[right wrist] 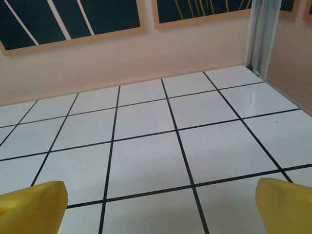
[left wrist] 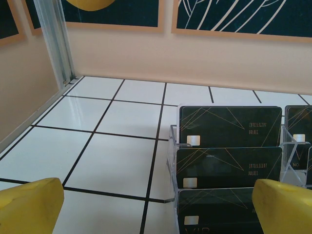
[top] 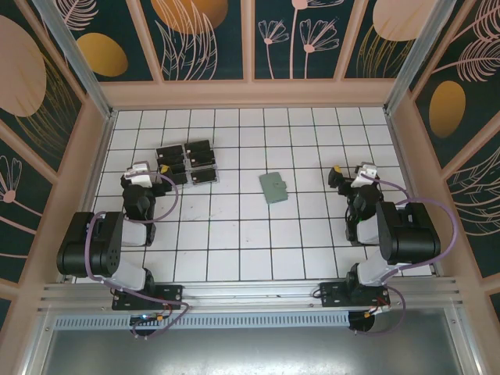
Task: Put the credit cards into the card holder
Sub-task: Move the storage box to the center of the table.
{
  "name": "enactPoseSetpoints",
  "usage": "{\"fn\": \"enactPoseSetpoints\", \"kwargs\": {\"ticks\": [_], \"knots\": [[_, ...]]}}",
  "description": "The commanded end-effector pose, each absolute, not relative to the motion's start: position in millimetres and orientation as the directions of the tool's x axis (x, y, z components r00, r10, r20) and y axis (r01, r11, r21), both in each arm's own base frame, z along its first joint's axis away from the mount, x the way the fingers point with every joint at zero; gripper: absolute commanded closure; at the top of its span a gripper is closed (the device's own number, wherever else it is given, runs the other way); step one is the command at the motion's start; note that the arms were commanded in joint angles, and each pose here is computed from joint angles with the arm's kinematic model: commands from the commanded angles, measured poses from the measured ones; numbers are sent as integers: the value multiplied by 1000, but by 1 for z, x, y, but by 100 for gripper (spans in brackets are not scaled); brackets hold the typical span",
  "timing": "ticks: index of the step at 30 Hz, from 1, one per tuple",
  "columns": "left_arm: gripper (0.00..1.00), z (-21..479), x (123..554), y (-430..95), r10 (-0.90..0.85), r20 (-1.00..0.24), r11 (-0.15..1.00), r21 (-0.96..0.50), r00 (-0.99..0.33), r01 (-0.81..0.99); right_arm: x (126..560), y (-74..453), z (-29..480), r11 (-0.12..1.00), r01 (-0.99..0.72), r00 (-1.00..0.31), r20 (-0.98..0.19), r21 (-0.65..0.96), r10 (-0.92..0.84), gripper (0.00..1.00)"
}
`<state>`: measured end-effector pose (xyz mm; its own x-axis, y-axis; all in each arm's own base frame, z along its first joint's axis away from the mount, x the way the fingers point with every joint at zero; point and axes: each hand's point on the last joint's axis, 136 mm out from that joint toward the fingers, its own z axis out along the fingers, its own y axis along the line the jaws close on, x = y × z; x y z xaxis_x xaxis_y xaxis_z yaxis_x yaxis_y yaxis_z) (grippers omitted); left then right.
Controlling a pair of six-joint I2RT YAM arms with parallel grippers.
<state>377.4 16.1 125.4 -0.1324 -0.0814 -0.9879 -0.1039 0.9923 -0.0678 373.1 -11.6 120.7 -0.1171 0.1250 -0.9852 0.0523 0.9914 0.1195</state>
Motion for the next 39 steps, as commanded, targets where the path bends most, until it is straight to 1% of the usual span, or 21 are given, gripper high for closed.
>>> {"fn": "enactPoseSetpoints", "kwargs": {"ticks": [1, 13, 27, 34, 36, 39], "knots": [[1, 133, 381, 19, -78, -991, 992, -66, -105, -109, 376, -9, 126, 994, 30, -103, -988, 109, 112, 1], [1, 136, 378, 19, -78, -993, 992, -69, -90, -108, 376, -9, 126, 994, 30, -104, -988, 109, 112, 1], [1, 132, 382, 19, -81, -991, 991, -69, -110, -113, 376, -10, 125, 993, 25, -110, -987, 119, 121, 1], [1, 135, 377, 18, -78, -993, 992, -68, -93, -107, 375, -10, 126, 993, 20, -105, -987, 119, 121, 1], [1, 143, 373, 23, -87, -994, 988, -77, -69, -131, 365, -8, 135, 994, 12, -50, -993, 108, 109, 1], [1, 152, 372, 33, -103, -991, 978, -86, -82, -192, 347, -18, 149, 989, 75, 25, -992, 128, 127, 1]]}}
